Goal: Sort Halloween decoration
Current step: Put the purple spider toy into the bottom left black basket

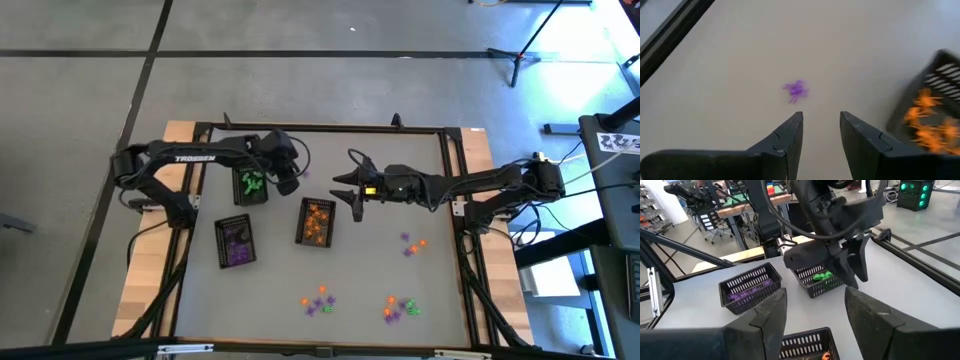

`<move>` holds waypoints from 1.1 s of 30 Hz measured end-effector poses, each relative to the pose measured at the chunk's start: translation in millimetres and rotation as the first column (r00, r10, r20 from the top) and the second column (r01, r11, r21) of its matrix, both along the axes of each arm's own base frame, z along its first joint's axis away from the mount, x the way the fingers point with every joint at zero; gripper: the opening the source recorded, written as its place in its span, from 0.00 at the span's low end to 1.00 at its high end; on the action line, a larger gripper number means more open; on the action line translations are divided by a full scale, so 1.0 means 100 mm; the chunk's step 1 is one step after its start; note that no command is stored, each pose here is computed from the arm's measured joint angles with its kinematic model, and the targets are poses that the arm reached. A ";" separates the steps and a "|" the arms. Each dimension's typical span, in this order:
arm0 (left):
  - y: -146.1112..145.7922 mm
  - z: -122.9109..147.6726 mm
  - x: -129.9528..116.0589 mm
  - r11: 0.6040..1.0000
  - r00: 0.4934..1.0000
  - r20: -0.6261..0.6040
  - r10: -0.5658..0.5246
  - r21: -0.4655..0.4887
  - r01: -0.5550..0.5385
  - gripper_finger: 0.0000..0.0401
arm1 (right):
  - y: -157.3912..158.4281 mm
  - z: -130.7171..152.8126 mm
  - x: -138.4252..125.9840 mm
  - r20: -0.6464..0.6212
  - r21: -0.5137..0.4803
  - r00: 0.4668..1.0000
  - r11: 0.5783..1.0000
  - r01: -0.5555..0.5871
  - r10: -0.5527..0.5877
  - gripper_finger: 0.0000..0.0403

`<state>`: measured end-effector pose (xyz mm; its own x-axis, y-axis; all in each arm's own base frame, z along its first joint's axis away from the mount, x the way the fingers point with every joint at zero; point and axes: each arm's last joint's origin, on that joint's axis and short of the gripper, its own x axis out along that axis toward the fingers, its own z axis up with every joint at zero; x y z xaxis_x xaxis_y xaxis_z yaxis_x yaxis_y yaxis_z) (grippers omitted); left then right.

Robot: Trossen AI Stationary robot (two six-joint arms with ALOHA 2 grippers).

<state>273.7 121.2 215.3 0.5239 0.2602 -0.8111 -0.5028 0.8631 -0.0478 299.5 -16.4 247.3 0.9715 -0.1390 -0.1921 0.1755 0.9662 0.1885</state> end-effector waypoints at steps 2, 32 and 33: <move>0.01 -0.04 0.01 1.000 1.000 -0.020 0.014 0.005 -0.014 0.30 | 0.00 0.00 0.00 -0.002 0.000 1.000 1.000 0.000 0.000 0.49; 0.38 -0.72 0.26 0.982 0.983 -0.088 -0.160 -0.112 0.150 0.27 | -0.01 0.02 0.00 0.019 -0.012 1.000 1.000 0.019 -0.019 0.49; 0.38 -0.71 0.29 0.982 0.983 -0.085 -0.160 -0.111 0.151 0.27 | -0.01 0.02 0.00 0.019 -0.012 1.000 1.000 0.019 -0.019 0.49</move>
